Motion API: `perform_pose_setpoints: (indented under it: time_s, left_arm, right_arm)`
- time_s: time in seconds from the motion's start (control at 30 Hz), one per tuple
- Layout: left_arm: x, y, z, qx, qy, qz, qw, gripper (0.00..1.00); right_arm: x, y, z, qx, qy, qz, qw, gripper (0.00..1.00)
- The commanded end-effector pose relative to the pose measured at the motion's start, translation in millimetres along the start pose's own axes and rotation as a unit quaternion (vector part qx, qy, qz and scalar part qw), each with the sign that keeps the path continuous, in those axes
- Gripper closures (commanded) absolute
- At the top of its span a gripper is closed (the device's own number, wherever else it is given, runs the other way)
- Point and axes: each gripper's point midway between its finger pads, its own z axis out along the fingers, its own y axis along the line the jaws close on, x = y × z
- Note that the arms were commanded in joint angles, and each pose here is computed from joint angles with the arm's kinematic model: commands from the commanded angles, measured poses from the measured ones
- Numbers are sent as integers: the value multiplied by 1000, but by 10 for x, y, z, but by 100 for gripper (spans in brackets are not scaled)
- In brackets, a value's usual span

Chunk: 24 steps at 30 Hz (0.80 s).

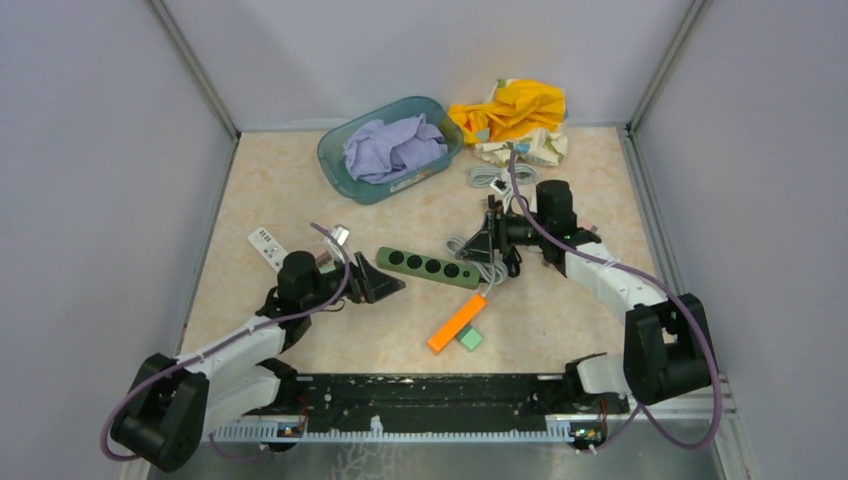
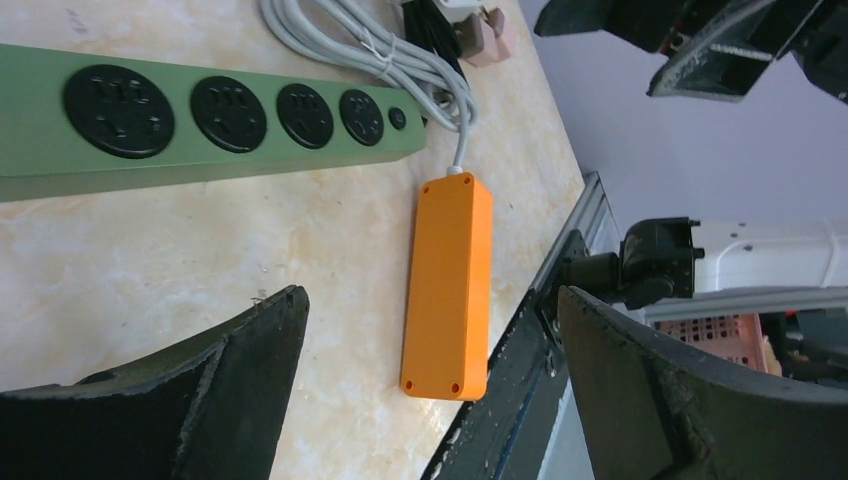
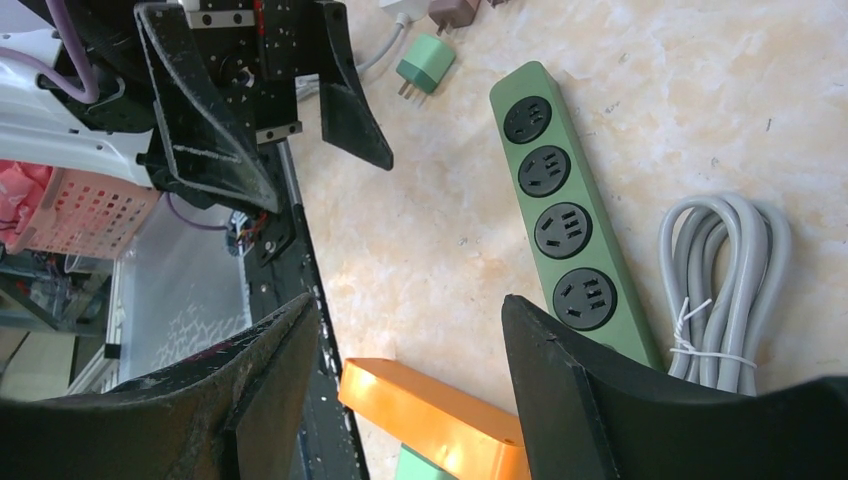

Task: Pull the plug off the socket
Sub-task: Place the plug at the center of the board, then remove the plug from the socket.

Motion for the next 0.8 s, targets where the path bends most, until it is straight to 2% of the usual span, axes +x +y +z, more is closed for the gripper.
perform_pose_setpoints:
  time_s: [0.0,0.23,0.43,0.77]
  left_arm:
    - [107,-172,68,42,13,36,998,1]
    - [398,-286,344,37,69,97,992,5]
    - [617,-254,521,-15,112,152,982,8]
    - [998,-241,615,-91,164,214,959,8]
  right_arm:
    - [-276,141,-69,-14,-28,-56,998,32]
    - [-278,150,-75,-16,-27,-59,998,32]
    - [-287,153,-91,-16,-29,-61,998,32]
    - [-293,154,-104,-15,-29,-66,997,32]
